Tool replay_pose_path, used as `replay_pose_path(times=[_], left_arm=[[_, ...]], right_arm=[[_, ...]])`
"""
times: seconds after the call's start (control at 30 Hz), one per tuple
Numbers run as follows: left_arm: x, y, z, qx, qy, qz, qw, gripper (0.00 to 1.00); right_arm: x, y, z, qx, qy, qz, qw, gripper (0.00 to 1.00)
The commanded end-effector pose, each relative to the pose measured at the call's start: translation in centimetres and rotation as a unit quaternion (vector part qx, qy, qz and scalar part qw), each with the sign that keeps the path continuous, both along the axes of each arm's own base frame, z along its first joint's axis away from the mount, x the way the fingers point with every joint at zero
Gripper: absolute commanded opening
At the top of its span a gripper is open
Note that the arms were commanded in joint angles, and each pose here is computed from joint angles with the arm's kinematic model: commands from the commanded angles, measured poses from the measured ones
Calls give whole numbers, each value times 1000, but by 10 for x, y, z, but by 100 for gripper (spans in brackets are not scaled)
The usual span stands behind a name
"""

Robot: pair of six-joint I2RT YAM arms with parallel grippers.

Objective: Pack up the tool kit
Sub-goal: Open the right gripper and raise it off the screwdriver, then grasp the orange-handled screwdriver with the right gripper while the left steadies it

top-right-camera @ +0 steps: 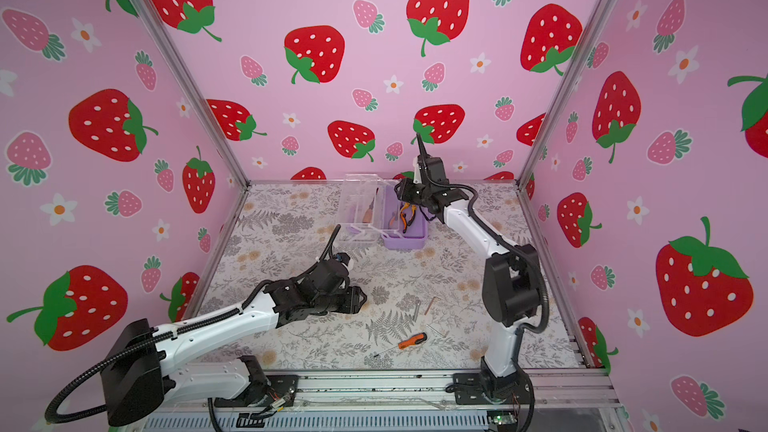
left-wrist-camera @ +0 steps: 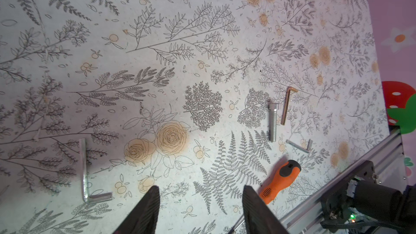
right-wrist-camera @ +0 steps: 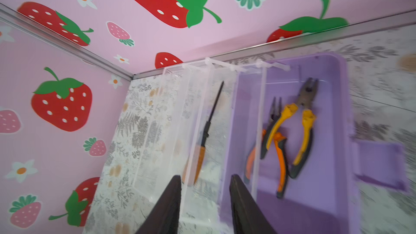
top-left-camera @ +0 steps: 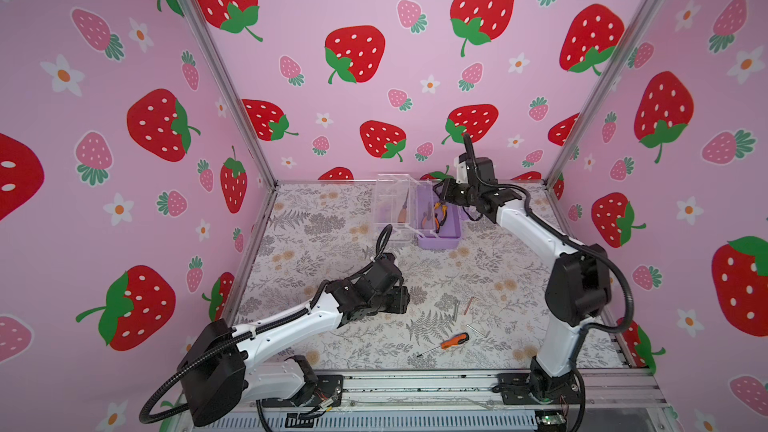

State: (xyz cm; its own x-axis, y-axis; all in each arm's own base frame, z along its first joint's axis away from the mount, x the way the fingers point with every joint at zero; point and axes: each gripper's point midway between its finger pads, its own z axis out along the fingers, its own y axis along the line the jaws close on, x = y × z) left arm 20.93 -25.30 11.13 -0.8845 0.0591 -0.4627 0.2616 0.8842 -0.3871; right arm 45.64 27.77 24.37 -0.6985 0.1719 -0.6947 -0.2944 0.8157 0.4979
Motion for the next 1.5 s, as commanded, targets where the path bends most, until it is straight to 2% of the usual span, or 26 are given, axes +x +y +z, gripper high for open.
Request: replay_pose_path(times=[0.0,0.17,0.3,0.4,0.53,0.63,0.73,0.87,0.97,1.1,1.3,1.47], left_arm=[[-8,-5,7,11,-12,-16,1000,55],[-35,-6,-5,48,1,-55,997,52],[-57,-16,-14,53,18,-82,995,41],[-76,-31,-21,61,30,-110,992,39],[-104,-54,-37,71,53,-144,986,36],[-122,-73,-51,50,76,-158,983,35],[-134,-88,-62,42,91,-170,980,33],[-141,-97,-65,54,91,-187,977,32],[-141,-99,-70,66,94,-191,975,31],[-140,-101,-80,93,97,-200,971,31],[-129,-95,-93,121,94,-173,973,30],[-114,-85,-104,122,99,-139,978,30]], right_arm=[[-31,-56,-14,-109,-19,-53,992,41],[-111,-114,-57,-222,6,-74,972,43],[-175,-138,-100,-273,51,-60,959,43],[-216,-134,-127,-285,78,-17,955,44],[-265,-110,-148,-309,88,58,945,55],[-291,-92,-159,-317,89,96,939,62],[-306,-85,-175,-317,96,107,937,64],[-312,-79,-185,-289,97,108,946,65],[-314,-77,-186,-271,95,109,952,66],[-317,-78,-189,-274,102,114,949,65],[-321,-68,-190,-235,103,126,958,66],[-323,-59,-195,-207,118,149,960,66]])
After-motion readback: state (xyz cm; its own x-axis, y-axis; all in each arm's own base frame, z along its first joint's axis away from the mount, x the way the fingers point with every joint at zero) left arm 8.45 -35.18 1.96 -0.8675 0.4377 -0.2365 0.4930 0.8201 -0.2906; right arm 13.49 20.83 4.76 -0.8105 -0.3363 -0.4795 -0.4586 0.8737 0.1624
